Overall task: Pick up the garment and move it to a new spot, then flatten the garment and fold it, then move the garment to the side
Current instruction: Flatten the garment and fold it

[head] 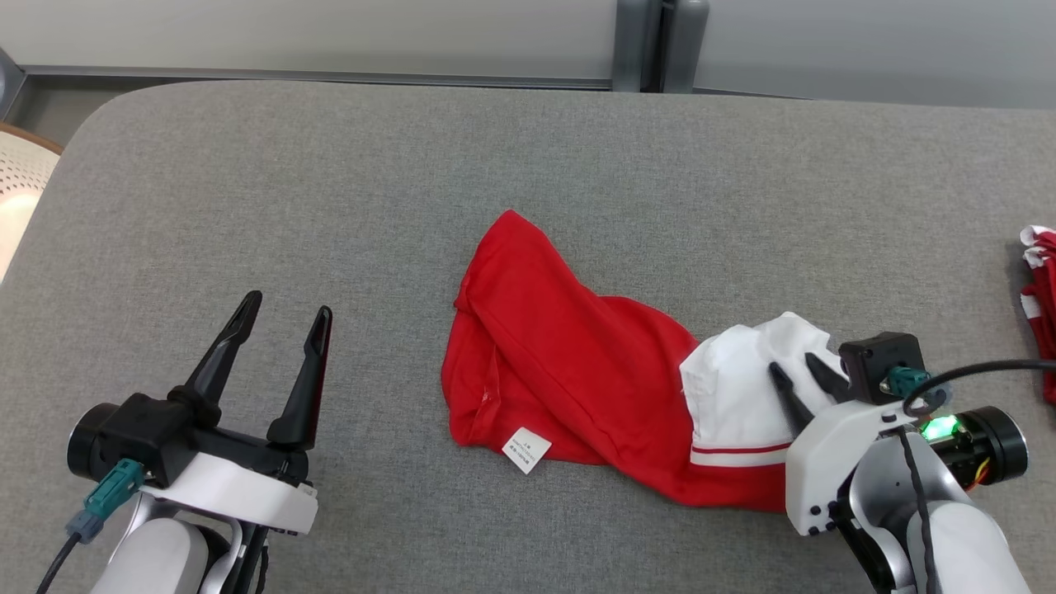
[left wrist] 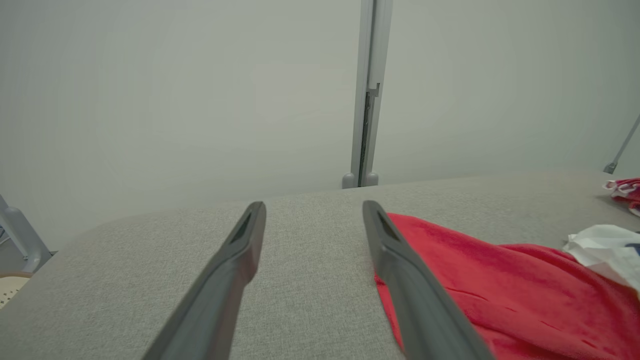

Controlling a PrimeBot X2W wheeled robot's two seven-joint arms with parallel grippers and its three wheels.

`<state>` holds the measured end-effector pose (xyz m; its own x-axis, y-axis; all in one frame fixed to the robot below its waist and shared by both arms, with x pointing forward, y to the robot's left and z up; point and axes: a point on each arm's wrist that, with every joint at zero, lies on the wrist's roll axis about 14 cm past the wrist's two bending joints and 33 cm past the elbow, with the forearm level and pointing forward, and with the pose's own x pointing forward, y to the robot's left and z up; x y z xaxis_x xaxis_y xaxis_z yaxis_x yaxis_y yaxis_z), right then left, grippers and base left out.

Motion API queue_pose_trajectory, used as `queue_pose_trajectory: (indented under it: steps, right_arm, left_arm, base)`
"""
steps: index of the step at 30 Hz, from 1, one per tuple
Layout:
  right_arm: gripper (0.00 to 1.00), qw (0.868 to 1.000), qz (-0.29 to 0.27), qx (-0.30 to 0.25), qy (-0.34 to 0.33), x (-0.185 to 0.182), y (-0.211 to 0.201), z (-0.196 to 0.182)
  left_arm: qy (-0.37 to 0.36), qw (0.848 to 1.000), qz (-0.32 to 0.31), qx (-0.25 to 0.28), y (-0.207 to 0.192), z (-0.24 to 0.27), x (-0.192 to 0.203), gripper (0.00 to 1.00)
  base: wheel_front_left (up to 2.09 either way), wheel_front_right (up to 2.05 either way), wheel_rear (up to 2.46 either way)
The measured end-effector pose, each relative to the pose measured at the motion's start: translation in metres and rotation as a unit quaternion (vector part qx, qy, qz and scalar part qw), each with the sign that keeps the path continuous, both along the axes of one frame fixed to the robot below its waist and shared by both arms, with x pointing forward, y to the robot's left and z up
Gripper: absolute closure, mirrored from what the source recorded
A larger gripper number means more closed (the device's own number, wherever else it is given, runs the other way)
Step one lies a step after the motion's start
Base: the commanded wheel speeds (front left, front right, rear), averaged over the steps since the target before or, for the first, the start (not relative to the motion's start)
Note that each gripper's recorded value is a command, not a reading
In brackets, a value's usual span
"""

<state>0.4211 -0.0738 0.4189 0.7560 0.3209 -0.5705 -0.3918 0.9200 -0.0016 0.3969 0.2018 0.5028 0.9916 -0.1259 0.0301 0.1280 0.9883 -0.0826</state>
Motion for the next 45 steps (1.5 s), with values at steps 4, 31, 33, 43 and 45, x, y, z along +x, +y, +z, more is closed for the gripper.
queue_pose_trajectory:
  steps: [4,31,33,43,45]
  right_arm:
    - [1.00,0.999,-0.023,0.013,-0.024,-0.005,-0.013,0.011]
    - [0.00,0.971,-0.106,0.152,-0.150,-0.046,-0.042,0.030]
    - [0.00,0.966,-0.102,0.153,-0.181,-0.041,-0.043,0.045]
    - [0.00,0.948,-0.103,0.148,-0.262,-0.039,-0.054,0.095]
    - [0.00,0.948,-0.104,0.147,-0.261,-0.041,-0.055,0.095]
  left_arm:
    - [-0.006,1.000,-0.003,-0.002,-0.003,0.003,0.001,0.00]
    - [-0.018,1.000,-0.004,0.004,-0.006,0.010,0.001,0.00]
    - [-0.019,1.000,0.003,0.004,-0.003,0.011,-0.001,0.00]
    - [-0.018,1.000,0.015,0.002,-0.002,0.013,-0.023,0.00]
    - [-0.016,1.000,0.015,0.002,-0.003,0.013,-0.024,0.00]
  base:
    - [0.00,0.00,0.00]
    - [0.00,0.00,0.00]
    - [0.00,0.00,0.00]
    - [0.00,0.00,0.00]
    - [0.00,0.00,0.00]
